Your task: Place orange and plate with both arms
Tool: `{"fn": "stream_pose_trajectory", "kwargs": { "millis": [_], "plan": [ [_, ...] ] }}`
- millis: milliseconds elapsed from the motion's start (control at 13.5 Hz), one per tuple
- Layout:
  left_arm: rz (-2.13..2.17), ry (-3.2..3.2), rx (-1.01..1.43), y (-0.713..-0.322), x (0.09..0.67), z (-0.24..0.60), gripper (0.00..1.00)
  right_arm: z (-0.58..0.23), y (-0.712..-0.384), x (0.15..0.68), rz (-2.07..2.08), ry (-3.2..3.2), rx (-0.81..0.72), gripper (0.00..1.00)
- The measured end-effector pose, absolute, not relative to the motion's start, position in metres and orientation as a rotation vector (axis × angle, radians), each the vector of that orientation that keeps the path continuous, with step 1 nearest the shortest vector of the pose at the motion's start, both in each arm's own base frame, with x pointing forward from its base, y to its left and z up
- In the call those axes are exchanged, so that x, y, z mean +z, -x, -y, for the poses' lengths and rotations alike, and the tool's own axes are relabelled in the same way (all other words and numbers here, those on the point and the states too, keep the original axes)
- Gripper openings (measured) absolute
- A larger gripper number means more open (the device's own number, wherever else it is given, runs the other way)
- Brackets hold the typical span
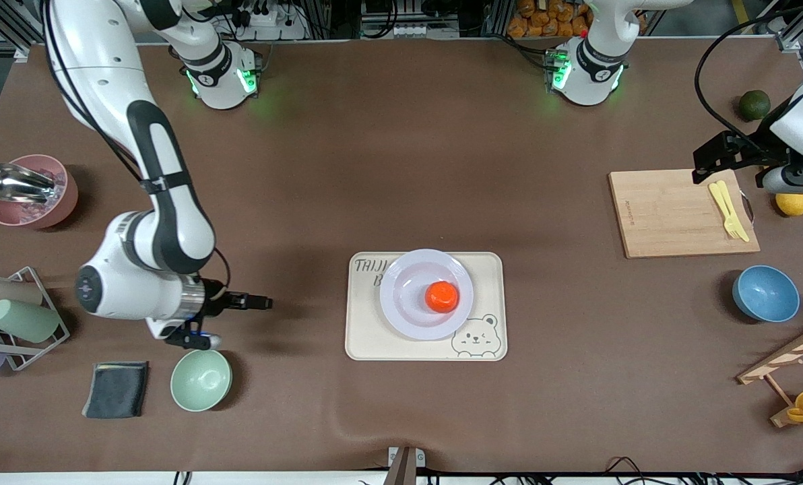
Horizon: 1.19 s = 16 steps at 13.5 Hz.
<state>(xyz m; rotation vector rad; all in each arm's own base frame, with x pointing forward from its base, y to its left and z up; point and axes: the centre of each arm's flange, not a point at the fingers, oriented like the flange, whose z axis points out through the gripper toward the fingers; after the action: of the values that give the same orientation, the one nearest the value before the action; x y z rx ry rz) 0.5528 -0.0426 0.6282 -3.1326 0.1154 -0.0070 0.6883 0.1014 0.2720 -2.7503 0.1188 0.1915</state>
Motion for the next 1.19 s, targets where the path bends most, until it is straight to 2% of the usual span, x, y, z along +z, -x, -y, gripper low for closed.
{"fn": "stream_pose_trajectory", "kwargs": {
  "millis": [444, 815, 1037, 1185],
  "plan": [
    [-0.113, 3.132, 0.022, -0.551, 0.626, 0.042, 1.00, 0.045, -0.681, 0.286, 0.094, 2.715, 0.233, 1.00],
    [-0.127, 3.130, 0.053, -0.550, 0.624, 0.047, 1.00, 0.067, -0.671, 0.403, 0.228, 2.715, 0.439, 1.00],
    [-0.143, 3.129, 0.066, -0.549, 0.622, 0.052, 1.00, 0.069, -0.654, 0.466, 0.230, 2.791, 0.525, 1.00],
    [-0.159, 3.128, 0.065, -0.548, 0.623, 0.057, 1.00, 0.054, -0.644, 0.500, 0.263, 2.877, 0.528, 1.00]
  ]
}}
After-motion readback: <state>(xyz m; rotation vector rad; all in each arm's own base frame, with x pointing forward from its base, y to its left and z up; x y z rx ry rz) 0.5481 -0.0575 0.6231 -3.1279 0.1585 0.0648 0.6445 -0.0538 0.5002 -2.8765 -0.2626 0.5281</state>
